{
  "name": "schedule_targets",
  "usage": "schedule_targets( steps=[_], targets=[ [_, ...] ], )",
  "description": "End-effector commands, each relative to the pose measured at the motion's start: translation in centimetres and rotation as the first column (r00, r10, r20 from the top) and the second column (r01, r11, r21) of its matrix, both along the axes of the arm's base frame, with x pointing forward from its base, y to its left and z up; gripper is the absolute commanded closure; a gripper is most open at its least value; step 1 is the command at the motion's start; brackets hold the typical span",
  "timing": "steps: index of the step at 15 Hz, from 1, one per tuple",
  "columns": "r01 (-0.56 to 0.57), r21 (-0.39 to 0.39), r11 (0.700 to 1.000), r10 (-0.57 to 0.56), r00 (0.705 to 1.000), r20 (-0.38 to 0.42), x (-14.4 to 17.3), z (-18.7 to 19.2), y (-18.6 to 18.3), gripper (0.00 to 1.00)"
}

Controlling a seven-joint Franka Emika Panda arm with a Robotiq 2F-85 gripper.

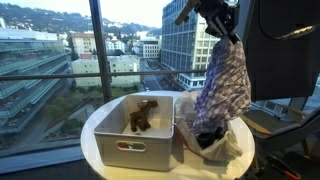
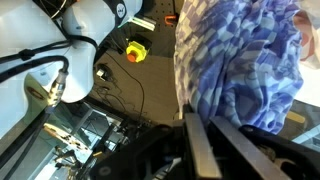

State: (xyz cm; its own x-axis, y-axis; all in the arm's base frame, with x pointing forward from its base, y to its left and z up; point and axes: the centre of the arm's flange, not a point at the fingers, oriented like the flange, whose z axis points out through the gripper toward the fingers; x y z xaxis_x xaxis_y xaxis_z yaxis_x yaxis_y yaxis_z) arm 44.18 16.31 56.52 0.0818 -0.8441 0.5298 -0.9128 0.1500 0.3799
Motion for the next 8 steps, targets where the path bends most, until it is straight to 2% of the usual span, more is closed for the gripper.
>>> schedule_targets(
  steps=[1, 4, 8],
  targets=[
    [-0.025, 0.009, 1.000, 0.025, 1.000, -0.004, -0.5, -3.8, -0.7, 0.93],
    [-0.018, 0.031, 0.999, 0.019, 1.000, -0.018, -1.2, -7.2, -1.6, 0.93],
    [-0.022, 0.064, 0.998, 0.026, 0.998, -0.062, 0.2, -11.4, -2.4, 0.93]
  ],
)
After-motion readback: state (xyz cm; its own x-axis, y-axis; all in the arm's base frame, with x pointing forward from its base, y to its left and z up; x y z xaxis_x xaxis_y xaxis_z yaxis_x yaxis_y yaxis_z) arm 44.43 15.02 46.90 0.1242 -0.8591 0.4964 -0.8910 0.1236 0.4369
